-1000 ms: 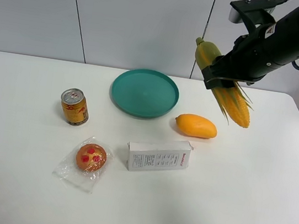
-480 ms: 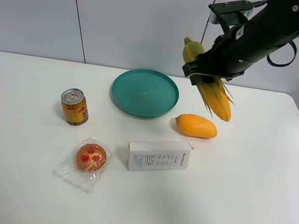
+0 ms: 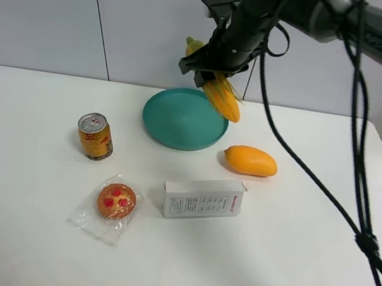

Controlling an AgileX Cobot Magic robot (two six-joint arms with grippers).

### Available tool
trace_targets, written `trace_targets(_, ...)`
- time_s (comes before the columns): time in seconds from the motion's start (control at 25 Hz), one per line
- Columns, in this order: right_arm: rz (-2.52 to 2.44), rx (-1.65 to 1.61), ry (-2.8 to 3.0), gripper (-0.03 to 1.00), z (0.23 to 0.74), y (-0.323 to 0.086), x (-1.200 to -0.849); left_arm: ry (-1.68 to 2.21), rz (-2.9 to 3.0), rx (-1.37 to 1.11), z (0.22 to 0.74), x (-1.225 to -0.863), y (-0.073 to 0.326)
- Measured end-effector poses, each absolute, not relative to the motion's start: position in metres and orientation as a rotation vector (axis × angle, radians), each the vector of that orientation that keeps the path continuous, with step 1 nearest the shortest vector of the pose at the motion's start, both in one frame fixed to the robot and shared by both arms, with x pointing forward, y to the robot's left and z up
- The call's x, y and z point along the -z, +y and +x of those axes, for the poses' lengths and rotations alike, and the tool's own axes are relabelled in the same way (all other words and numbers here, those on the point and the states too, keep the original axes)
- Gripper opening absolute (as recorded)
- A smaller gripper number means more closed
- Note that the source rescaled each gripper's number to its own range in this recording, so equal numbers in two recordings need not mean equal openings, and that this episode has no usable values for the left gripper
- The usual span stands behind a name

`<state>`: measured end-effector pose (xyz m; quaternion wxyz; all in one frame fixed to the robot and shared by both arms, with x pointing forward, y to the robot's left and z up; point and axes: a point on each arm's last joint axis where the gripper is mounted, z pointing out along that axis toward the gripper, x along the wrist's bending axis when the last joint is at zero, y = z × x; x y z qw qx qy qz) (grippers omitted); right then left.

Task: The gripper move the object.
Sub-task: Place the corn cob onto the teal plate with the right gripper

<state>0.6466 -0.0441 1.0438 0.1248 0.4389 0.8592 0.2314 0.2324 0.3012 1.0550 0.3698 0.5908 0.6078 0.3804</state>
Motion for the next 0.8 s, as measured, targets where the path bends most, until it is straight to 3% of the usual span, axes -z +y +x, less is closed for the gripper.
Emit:
trace_targets(0.44, 1.256, -0.68, 2.493, 0.02, 0.688, -0.013, -0.97, 1.559, 1.516, -0.976, 0.232, -1.055, 0.301)
trace_targets(0.8, 1.265, -0.679, 2.462, 0.02, 0.698, -0.007, -0.932, 1.559, 1.516, -0.976, 0.232, -1.055, 0.301)
